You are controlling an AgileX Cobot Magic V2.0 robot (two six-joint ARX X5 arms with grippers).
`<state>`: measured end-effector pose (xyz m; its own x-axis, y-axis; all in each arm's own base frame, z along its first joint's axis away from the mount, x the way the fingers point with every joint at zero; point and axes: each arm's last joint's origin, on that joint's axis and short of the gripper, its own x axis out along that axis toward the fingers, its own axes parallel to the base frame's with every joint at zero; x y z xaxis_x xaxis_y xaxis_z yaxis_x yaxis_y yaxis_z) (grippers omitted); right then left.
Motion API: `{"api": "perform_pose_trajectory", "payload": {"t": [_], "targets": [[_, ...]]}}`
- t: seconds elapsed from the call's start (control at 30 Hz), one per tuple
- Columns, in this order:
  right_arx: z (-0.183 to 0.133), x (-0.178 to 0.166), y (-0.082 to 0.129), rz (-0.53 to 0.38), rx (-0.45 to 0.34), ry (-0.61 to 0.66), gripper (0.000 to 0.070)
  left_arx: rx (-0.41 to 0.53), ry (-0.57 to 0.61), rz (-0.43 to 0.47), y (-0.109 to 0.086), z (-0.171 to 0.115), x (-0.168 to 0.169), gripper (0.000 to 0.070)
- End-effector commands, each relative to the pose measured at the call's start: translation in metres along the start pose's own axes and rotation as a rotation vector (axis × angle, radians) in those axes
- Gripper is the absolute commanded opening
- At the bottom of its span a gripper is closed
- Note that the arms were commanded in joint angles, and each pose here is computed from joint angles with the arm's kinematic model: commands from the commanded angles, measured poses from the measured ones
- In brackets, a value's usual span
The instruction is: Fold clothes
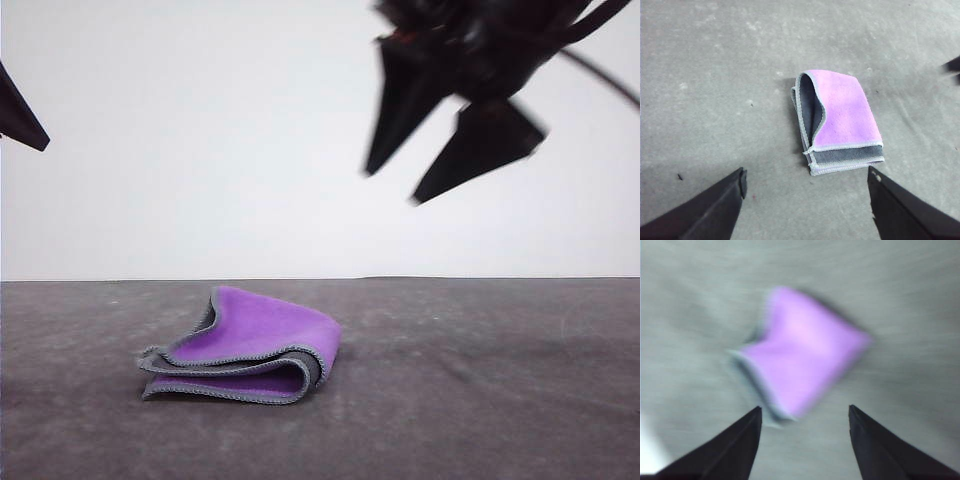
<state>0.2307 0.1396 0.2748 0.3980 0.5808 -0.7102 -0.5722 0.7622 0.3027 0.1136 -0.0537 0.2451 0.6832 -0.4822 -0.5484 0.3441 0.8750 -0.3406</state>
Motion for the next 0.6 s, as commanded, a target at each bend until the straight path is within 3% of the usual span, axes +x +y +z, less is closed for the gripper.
{"api": "perform_pose_trajectory", "payload": {"t": [0.0,0.23,0.33,0.43,0.57], "targets": [[-0.006,-0.008,-0.004,-0.028,-0.060,-0.036,0.0348,0.001,-0.010,-0.002,-0.001,0.002,0.000,0.0464],[-0.052,-0.036,-0.024,-0.115,-0.038,-0.242,0.0348,0.000,-0.010,-0.002,-0.001,0.002,0.000,0.0464],[-0.075,-0.040,-0.031,-0.136,0.013,-0.309,0.0348,0.000,-0.010,-0.002,-0.001,0.002,0.000,0.0464],[-0.093,-0.040,-0.035,-0.143,0.067,-0.349,0.0348,0.000,-0.011,-0.002,-0.001,0.002,0.000,0.0464],[-0.102,-0.037,-0.036,-0.164,0.083,-0.343,0.0349,0.002,-0.010,-0.002,-0.001,0.002,0.000,0.0465]]}}
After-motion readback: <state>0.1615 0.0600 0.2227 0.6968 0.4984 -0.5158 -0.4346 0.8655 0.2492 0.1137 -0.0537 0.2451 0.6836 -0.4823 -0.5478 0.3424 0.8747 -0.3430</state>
